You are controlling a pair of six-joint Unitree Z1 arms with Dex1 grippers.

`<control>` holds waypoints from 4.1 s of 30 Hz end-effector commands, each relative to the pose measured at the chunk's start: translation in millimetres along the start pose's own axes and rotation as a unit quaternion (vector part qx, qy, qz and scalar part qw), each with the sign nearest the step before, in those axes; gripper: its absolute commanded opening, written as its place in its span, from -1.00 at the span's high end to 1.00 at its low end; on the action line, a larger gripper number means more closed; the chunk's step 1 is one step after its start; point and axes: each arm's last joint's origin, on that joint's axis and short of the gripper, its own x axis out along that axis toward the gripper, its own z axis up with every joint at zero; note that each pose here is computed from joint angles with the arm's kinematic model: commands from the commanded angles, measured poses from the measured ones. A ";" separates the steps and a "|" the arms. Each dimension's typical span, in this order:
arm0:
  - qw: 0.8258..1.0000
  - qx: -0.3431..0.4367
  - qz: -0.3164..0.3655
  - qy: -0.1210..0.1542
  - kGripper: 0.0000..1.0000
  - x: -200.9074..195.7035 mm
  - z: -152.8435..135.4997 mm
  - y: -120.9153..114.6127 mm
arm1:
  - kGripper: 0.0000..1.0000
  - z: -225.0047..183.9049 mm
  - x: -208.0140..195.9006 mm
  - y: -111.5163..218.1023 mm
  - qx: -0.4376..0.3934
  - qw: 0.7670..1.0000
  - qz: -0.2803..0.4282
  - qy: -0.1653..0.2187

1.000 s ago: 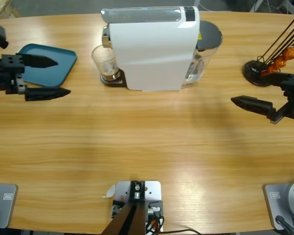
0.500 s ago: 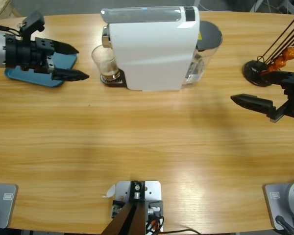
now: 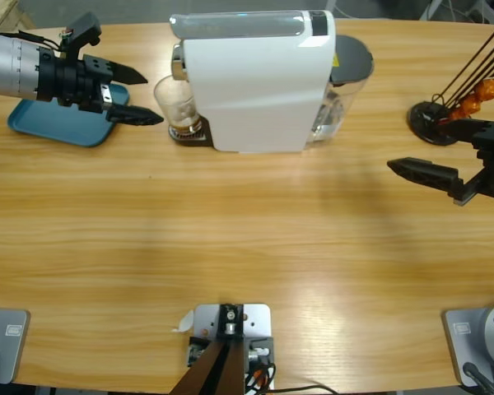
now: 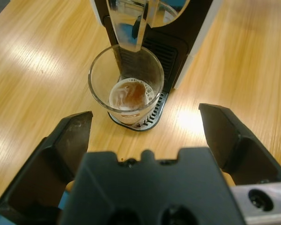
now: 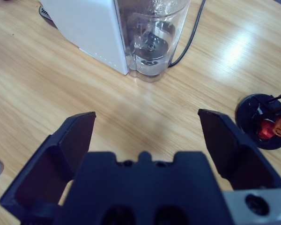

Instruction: Pour coffee

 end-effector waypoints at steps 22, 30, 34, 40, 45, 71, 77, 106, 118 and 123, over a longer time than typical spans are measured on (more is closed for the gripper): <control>1.000 -0.014 -0.024 0.008 -1.00 42.3 -6.1 33.3 | -1.00 -5.3 14.5 3.3 -0.002 0.999 0.008 0.031; 0.999 -0.016 -0.035 0.005 -1.00 51.5 -5.6 40.3 | -1.00 -5.5 15.4 3.5 -0.003 0.999 0.009 0.032; 0.999 -0.012 -0.039 0.005 -1.00 55.0 -3.1 41.0 | -1.00 -5.1 15.6 3.5 -0.002 0.999 0.009 0.032; 0.999 -0.003 -0.042 0.019 -1.00 61.8 -1.4 34.0 | -1.00 -5.4 15.5 3.6 -0.002 0.999 0.010 0.032; 0.999 0.002 -0.041 0.021 -1.00 65.5 1.3 34.1 | -1.00 -5.3 15.4 3.6 -0.002 0.999 0.010 0.031; 0.997 0.010 -0.043 0.059 0.30 77.6 11.6 29.7 | -1.00 -5.3 15.1 3.8 -0.002 1.000 0.012 0.029; 0.996 -0.025 -0.047 0.077 0.70 81.3 10.3 31.2 | -1.00 -5.8 15.0 3.7 -0.001 0.999 0.012 0.029; 0.996 -0.016 -0.013 0.085 1.00 52.0 12.2 24.2 | -1.00 -5.7 17.2 4.2 -0.002 0.999 0.014 0.034; 0.995 -0.031 0.063 0.072 1.00 -4.3 9.3 30.5 | -1.00 -5.3 17.4 4.4 -0.002 0.999 0.016 0.034; 0.986 -0.089 0.123 0.072 1.00 -35.9 -7.1 49.8 | -1.00 -5.3 17.5 4.5 -0.002 0.999 0.017 0.034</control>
